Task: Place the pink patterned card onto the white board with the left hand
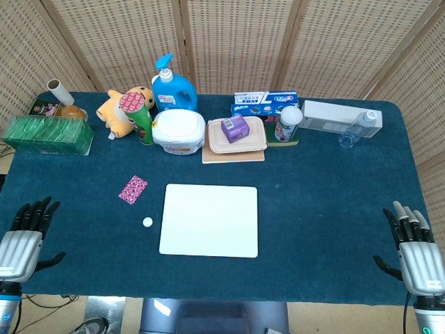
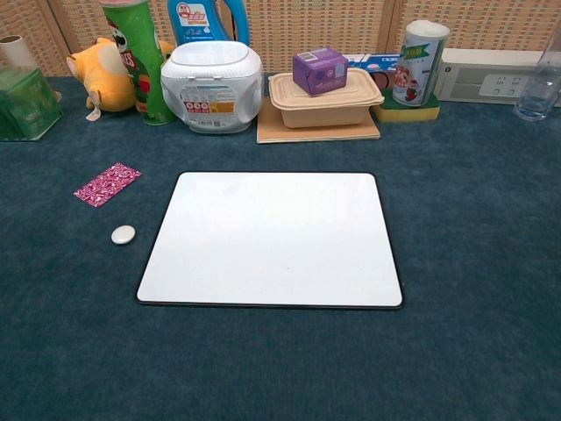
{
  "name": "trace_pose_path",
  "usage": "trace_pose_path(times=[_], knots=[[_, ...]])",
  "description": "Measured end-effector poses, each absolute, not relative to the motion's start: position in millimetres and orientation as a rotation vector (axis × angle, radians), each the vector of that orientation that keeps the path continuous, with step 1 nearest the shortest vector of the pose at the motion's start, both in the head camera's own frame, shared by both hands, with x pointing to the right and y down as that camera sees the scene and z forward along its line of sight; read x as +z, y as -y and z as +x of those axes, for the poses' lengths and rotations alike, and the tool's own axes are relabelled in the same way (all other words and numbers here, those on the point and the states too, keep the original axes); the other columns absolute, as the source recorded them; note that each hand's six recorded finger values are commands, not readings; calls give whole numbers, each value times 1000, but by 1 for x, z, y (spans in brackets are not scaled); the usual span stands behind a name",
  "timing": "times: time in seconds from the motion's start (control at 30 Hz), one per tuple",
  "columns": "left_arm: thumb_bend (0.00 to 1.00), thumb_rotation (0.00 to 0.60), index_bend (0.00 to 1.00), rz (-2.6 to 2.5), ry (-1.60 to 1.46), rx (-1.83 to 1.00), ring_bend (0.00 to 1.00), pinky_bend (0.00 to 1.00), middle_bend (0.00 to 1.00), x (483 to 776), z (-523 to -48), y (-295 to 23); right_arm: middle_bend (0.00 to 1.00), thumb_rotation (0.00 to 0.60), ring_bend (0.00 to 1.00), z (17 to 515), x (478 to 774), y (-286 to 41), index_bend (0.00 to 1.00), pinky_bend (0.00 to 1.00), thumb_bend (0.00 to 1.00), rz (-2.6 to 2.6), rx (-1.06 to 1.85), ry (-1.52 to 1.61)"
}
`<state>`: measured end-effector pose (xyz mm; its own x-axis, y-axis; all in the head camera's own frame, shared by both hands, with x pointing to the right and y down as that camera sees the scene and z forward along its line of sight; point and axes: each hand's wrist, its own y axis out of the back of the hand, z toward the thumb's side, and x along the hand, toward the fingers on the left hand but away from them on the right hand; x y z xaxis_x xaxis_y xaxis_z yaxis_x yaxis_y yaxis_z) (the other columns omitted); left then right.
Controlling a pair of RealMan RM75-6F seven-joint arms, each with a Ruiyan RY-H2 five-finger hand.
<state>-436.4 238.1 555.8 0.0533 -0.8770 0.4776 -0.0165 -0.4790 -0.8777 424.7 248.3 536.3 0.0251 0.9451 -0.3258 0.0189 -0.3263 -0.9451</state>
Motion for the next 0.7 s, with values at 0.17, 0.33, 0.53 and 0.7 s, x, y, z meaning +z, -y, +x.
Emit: trace_pose_path(times=[0.17, 0.33, 0.53, 0.7], knots=[[102, 600, 0, -1615, -911, -1521, 0, 0, 0, 558, -437, -238, 0, 600, 0, 425, 536, -248, 29, 0, 212, -1476, 1422, 1037], [101, 600, 0, -1611, -878, -1522, 0, 0, 0, 564, -439, -230, 0, 600, 0, 426, 537, -248, 29, 0, 212, -1470, 1429, 1036], [82, 600, 0, -1681, -830, -1464, 0, 0, 0, 583, -441, -204, 0, 600, 0, 427, 540, -248, 29, 0, 212, -1463, 1447, 1032], [73, 600, 0, -1700, -671, -1399, 0, 0, 0, 611, -444, -165, 0, 600, 0, 426, 541, -247, 29, 0, 210, -1435, 1451, 1030]])
